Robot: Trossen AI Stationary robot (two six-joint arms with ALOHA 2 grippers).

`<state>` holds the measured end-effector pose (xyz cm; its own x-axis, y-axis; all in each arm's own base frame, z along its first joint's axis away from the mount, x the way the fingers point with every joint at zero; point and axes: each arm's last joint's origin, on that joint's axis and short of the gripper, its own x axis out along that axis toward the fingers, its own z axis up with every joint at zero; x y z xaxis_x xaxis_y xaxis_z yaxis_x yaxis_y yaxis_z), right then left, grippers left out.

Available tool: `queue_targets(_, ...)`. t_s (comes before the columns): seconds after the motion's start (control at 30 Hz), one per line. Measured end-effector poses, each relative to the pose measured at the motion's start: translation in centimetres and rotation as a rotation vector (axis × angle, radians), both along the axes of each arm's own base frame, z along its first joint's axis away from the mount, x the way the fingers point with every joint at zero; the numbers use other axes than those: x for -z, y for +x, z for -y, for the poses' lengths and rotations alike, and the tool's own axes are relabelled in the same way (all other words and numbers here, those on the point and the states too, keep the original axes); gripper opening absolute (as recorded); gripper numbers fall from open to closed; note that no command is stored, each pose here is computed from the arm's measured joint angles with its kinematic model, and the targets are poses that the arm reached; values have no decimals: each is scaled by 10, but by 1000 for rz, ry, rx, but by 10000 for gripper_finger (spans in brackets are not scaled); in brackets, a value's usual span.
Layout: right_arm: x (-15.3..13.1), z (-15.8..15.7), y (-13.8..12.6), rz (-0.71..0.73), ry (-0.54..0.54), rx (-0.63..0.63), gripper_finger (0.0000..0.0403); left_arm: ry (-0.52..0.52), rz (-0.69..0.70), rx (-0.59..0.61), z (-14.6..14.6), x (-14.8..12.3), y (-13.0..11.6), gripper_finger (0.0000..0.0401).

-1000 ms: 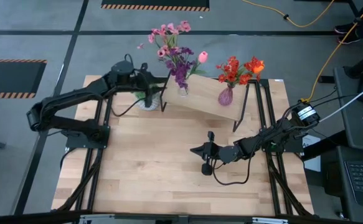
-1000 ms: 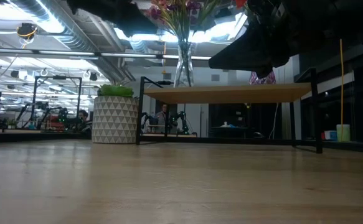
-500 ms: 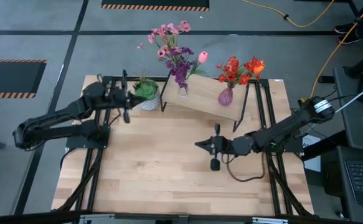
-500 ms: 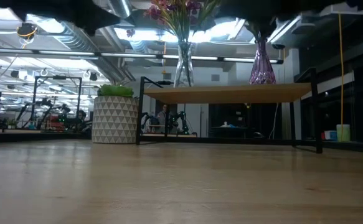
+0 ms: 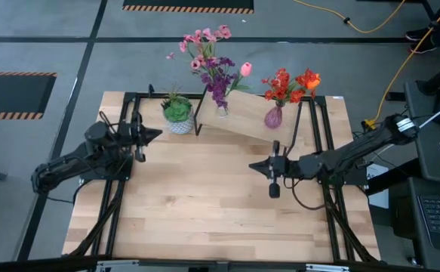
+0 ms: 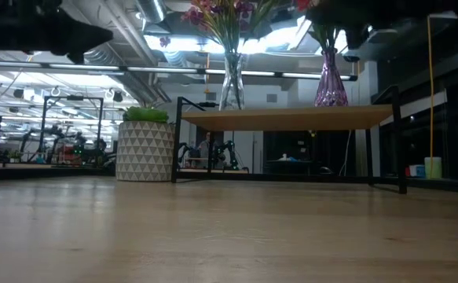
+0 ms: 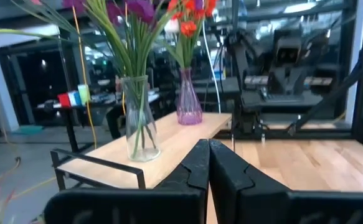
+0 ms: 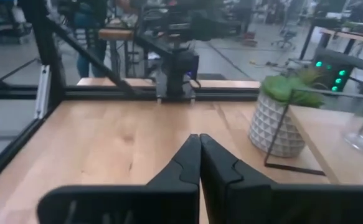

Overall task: Pick and place flowers into a vace then onto a shelf
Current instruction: Return to Home Position

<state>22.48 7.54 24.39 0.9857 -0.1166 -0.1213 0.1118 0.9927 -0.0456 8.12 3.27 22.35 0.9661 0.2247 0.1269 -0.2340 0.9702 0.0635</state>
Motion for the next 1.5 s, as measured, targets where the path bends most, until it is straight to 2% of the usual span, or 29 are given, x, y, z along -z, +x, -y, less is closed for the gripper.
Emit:
queue_targets(0.2, 25, 13, -16, 50, 19, 28, 3, -29, 17, 4, 0, 15, -1, 2)
queue_targets(0.47, 24, 29, -60, 156, 55, 27, 3, -43, 71, -15, -4, 40, 7, 1)
queue_targets(0.73, 23, 42, -94, 129, 32, 27, 3, -78, 34, 0, -3, 44, 8, 2)
queue_targets(0.9, 23, 46, -106, 120, -22, 22, 3, -60, 34, -48, -4, 44, 8, 3)
queue_targets(1.23, 63, 51, -120, 200, -73, 2, 3, -59, 34, -56, -4, 44, 8, 3)
queue_targets(1.33, 62, 51, -124, 233, -111, -46, 3, -51, 32, -65, -4, 44, 8, 1)
queue_targets(1.43, 62, 52, -128, 246, -157, -44, 3, -47, 31, -69, -4, 44, 8, 2)
queue_targets(1.5, 61, 53, -132, 267, -150, -44, 3, -38, 28, -70, -4, 44, 8, 3)
